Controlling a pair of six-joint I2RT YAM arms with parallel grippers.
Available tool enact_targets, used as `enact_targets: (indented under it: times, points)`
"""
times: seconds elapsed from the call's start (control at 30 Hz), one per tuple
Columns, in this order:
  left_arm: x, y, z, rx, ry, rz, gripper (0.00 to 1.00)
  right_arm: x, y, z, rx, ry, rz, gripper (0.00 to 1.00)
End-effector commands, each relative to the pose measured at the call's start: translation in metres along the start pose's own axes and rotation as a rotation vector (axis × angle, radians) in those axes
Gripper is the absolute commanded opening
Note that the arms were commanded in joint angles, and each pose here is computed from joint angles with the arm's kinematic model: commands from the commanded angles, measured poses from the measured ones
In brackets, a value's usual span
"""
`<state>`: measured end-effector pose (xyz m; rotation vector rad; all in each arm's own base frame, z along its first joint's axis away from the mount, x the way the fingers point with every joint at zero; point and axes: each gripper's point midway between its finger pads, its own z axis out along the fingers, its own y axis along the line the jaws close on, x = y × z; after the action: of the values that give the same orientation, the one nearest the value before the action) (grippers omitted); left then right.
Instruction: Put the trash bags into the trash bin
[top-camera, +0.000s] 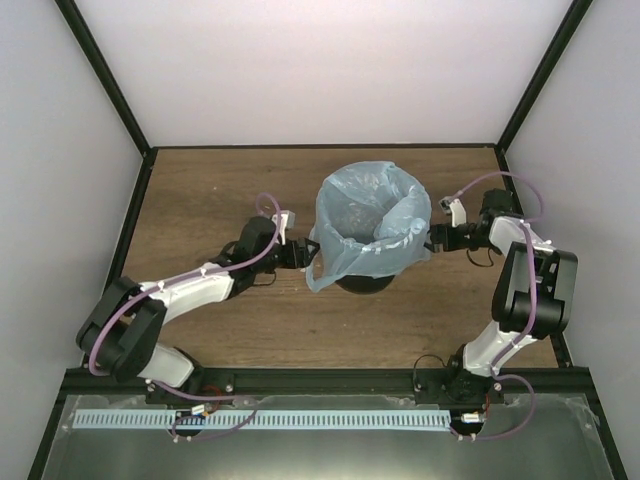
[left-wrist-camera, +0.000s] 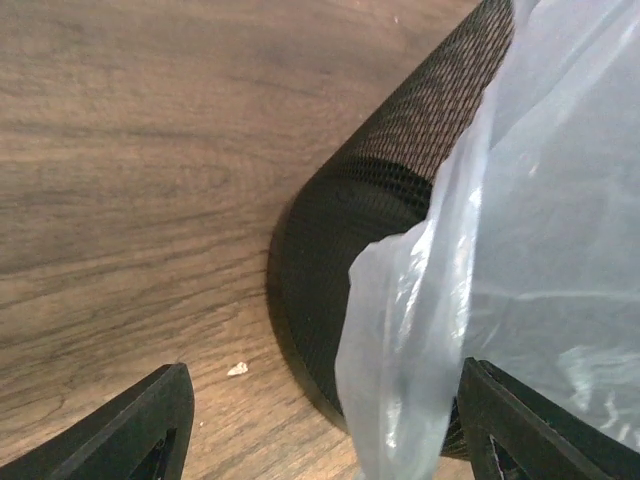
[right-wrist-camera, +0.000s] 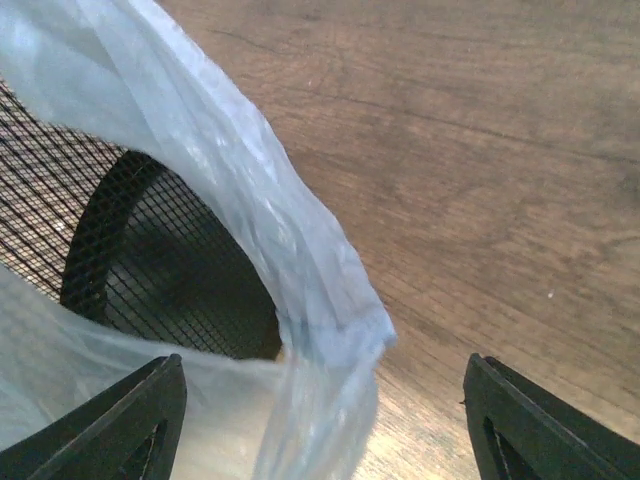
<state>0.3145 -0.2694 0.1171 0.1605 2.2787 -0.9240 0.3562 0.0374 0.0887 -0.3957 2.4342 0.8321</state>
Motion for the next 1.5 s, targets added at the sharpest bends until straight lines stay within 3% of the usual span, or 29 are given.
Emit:
enact_targets:
  times: [0.0, 0.17, 0.23, 0.4, 0.5, 0.53, 0.77, 1.1, 1.2, 1.27, 1.47]
  points:
    - [-0.033, -0.006, -0.015, -0.037, -0.102, 0.041, 0.73, -0.025, 0.010, 0.000, -0.027, -0.030, -0.047, 0.77]
    - [-0.044, -0.007, -0.005, -0.032, -0.073, 0.063, 0.62, -0.023, 0.015, 0.016, -0.029, 0.007, -0.062, 0.73]
    - [-0.041, -0.005, 0.006, -0.029, -0.040, 0.062, 0.49, -0.021, 0.017, 0.020, -0.037, 0.019, -0.058, 0.67]
    - [-0.020, 0.009, 0.027, -0.034, 0.030, 0.043, 0.13, -0.011, 0.014, 0.029, -0.044, 0.044, -0.043, 0.25]
    - [0.000, 0.024, 0.038, -0.051, 0.089, 0.017, 0.04, 0.002, 0.012, 0.039, -0.050, 0.078, -0.029, 0.04]
    - [0.007, 0.027, 0.041, -0.052, 0.112, 0.006, 0.04, 0.008, 0.011, 0.043, -0.050, 0.095, -0.027, 0.01]
    - [0.052, 0.038, 0.040, -0.016, 0.220, -0.074, 0.04, 0.047, 0.015, 0.066, -0.036, 0.219, -0.026, 0.01]
    - [0.082, 0.059, 0.032, -0.087, 0.292, -0.093, 0.07, 0.068, 0.001, 0.069, 0.041, 0.272, -0.008, 0.01]
    - [0.073, 0.060, 0.024, -0.126, 0.274, -0.076, 0.15, 0.053, 0.005, 0.053, 0.034, 0.222, -0.007, 0.07]
    - [0.064, 0.059, 0.015, -0.150, 0.265, -0.060, 0.30, 0.035, 0.008, 0.034, 0.005, 0.152, 0.005, 0.14]
    - [0.033, 0.042, -0.017, -0.186, 0.226, 0.023, 0.58, 0.000, 0.018, -0.024, -0.023, -0.012, -0.019, 0.46]
